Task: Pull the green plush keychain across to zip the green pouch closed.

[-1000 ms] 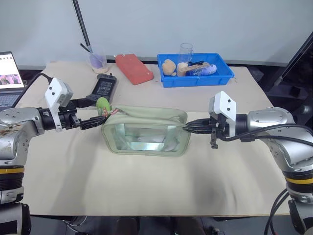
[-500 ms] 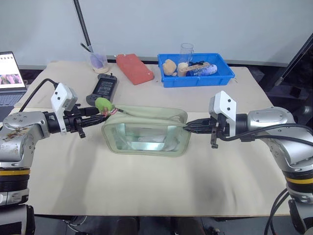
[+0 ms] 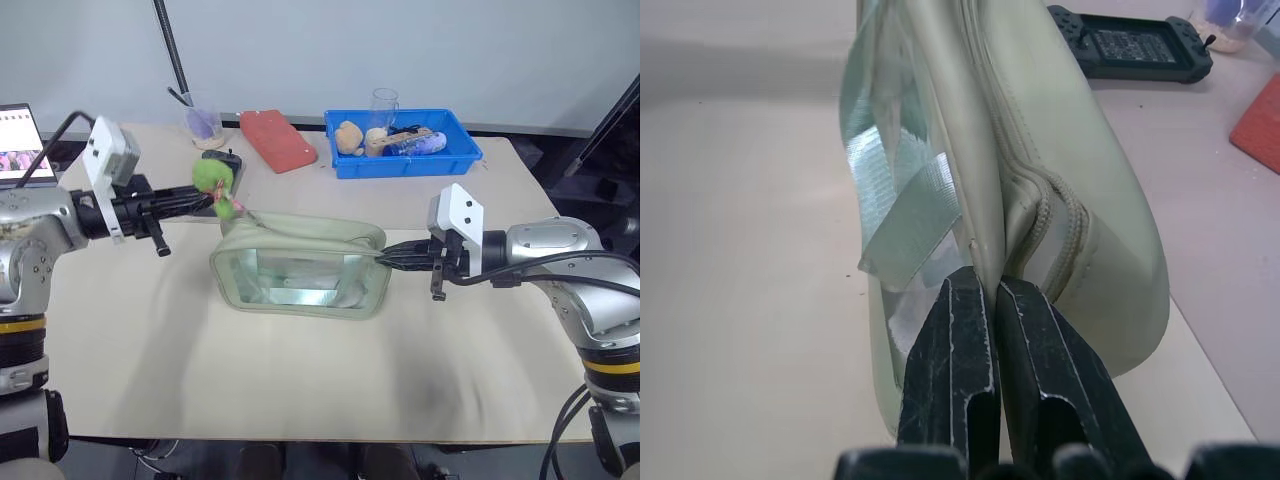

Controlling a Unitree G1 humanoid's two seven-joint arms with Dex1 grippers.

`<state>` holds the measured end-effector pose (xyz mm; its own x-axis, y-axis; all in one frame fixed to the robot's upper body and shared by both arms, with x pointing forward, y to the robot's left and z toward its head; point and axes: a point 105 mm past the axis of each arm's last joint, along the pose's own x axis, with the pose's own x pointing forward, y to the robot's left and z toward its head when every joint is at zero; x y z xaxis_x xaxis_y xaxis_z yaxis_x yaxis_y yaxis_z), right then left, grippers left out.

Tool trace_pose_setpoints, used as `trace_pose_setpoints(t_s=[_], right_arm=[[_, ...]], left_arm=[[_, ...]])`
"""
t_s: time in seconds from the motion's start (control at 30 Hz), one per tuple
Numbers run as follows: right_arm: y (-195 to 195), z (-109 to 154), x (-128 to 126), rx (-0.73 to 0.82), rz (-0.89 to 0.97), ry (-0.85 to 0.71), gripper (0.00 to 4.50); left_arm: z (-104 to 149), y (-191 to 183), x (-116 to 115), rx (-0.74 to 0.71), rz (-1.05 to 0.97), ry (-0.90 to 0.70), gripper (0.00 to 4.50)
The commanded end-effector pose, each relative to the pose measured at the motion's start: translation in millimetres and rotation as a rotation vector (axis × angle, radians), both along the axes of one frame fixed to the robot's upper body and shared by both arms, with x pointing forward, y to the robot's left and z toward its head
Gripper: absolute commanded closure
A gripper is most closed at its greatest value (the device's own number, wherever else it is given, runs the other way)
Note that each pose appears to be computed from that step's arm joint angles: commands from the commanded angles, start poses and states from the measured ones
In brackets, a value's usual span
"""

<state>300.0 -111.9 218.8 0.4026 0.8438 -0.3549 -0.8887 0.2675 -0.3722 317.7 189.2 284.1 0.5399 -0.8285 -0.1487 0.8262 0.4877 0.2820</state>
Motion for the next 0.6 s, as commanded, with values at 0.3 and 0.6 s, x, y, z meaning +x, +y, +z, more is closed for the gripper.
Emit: trace_pose_setpoints(t_s=[0.3, 0.6], right_arm=[[3, 11, 1, 0.018, 0.001, -0.066, 4.50], [0, 9, 1, 0.019, -0.019, -0.064, 4.50]], left_arm=[[-23, -38, 1, 0.203, -0.175, -0.043, 4.47], [-12, -38, 4, 0.219, -0.190, -0.084, 0.78]])
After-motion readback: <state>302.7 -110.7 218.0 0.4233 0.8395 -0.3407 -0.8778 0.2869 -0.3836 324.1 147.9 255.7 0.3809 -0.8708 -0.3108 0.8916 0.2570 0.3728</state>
